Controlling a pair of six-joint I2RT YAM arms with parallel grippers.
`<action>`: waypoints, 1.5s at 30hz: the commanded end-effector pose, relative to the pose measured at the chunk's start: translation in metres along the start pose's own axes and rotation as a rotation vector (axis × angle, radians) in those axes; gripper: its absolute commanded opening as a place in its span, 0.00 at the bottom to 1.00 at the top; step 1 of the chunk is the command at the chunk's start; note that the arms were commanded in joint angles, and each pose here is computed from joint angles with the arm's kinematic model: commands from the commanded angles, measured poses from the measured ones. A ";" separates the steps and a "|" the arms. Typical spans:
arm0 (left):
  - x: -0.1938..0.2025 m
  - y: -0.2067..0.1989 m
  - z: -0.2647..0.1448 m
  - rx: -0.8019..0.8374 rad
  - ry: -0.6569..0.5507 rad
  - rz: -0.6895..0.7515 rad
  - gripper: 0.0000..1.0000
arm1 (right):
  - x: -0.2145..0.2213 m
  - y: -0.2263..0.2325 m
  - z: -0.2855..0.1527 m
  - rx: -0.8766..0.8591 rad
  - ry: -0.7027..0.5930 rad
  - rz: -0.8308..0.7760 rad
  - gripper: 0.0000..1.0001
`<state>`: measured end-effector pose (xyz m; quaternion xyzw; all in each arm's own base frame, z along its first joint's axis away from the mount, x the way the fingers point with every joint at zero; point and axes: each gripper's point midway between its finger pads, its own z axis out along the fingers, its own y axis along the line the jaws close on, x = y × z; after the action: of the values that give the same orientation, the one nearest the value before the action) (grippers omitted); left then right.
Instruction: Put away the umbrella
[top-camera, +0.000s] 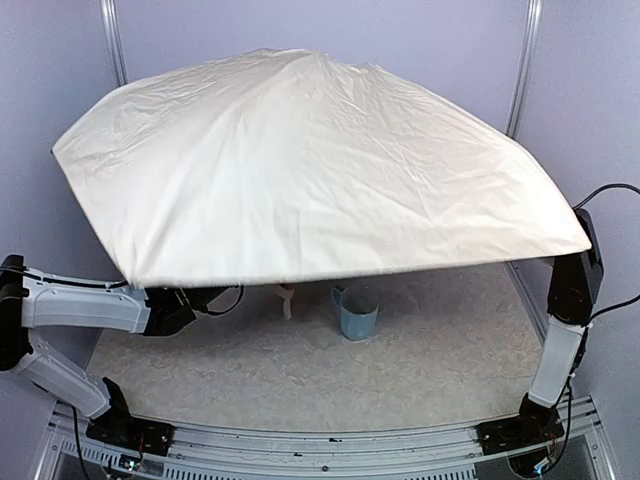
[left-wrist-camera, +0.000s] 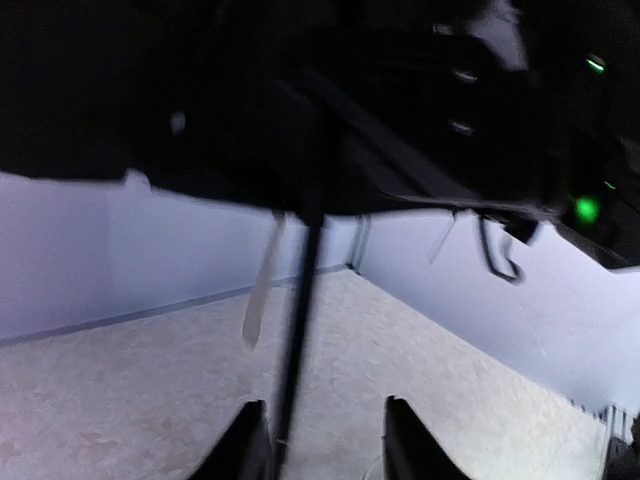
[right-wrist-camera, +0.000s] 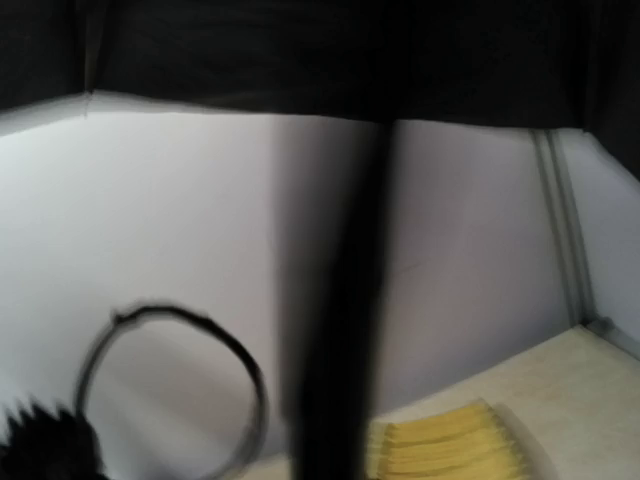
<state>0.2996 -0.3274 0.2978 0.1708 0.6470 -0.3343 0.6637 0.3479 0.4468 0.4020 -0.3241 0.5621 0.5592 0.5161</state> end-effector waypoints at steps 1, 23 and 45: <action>-0.001 -0.043 -0.003 0.245 0.041 -0.013 0.48 | -0.022 0.012 -0.004 -0.052 -0.085 -0.106 0.00; -0.014 0.015 -0.013 0.064 0.031 0.142 0.65 | -0.023 0.041 0.001 -0.166 0.064 -0.124 0.00; -0.001 -0.018 0.020 0.184 0.030 -0.047 0.00 | -0.032 0.045 0.002 -0.144 0.041 -0.104 0.02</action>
<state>0.3012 -0.3565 0.2643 0.2705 0.6556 -0.3654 0.6030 0.3137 0.4572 0.4126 -0.4127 0.5343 0.5664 0.4726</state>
